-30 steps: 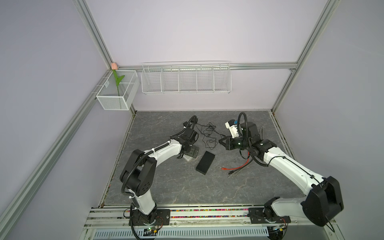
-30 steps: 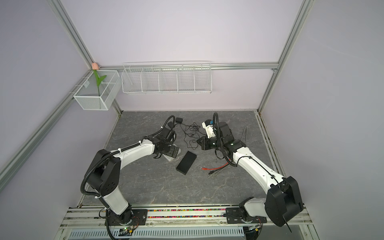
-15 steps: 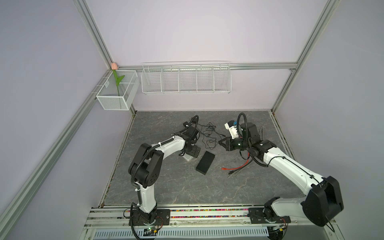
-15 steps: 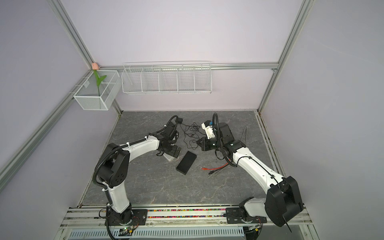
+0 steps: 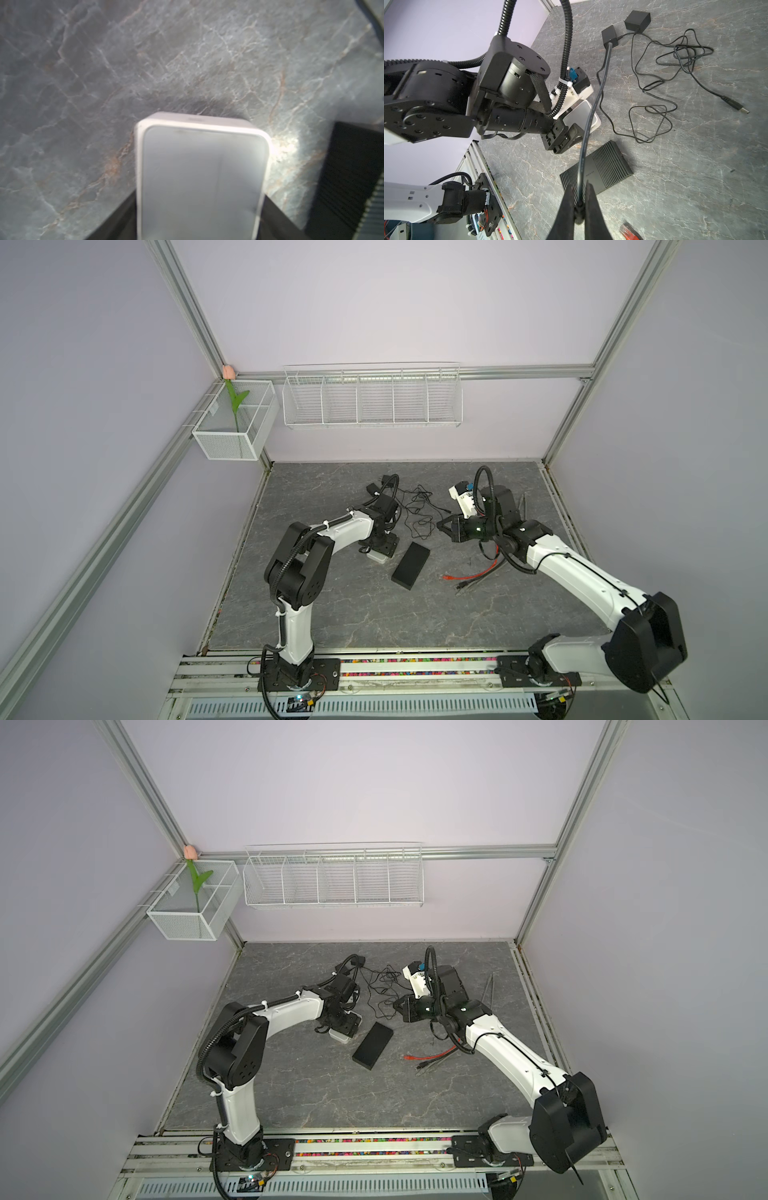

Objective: Insert the plug into the switch port
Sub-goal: 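Close the left gripper on the white router and lift it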

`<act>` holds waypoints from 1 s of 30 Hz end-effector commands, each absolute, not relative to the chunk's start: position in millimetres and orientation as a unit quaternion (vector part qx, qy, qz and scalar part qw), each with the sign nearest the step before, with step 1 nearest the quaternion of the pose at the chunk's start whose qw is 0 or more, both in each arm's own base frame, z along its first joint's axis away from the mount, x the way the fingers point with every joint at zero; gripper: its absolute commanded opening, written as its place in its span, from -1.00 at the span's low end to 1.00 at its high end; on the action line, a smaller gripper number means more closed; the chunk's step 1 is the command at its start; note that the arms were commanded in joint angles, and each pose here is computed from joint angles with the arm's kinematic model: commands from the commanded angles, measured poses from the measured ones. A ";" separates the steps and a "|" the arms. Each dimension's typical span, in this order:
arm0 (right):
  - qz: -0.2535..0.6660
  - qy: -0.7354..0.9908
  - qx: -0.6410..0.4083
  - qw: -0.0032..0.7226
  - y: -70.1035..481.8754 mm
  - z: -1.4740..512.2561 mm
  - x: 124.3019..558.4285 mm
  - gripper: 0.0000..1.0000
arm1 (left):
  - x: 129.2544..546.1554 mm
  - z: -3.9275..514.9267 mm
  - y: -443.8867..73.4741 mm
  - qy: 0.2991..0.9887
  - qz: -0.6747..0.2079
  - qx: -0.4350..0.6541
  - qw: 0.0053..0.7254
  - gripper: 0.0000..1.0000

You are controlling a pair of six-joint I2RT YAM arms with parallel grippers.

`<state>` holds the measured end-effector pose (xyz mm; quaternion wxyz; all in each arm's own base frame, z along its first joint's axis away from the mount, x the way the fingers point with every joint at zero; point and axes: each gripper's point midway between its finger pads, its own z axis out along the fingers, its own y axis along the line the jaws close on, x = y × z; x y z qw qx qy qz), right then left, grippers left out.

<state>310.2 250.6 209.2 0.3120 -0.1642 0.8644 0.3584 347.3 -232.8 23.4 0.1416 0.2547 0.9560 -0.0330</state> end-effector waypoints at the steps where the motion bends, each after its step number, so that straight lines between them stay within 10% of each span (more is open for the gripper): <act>1: 0.367 0.856 -0.169 0.322 251.5 215.6 309.1 -0.87 | 328.6 -2.3 -225.0 0.962 -0.029 0.258 0.085 0.21; 13: 0.370 0.852 -0.161 0.333 243.2 224.5 307.9 -0.87 | 320.2 43.1 -237.3 0.954 -0.095 0.252 0.134 -0.99; 30: 0.529 0.735 -0.164 0.390 254.8 303.7 282.7 -0.87 | 242.9 235.5 -291.4 0.753 -0.332 0.358 0.441 -1.00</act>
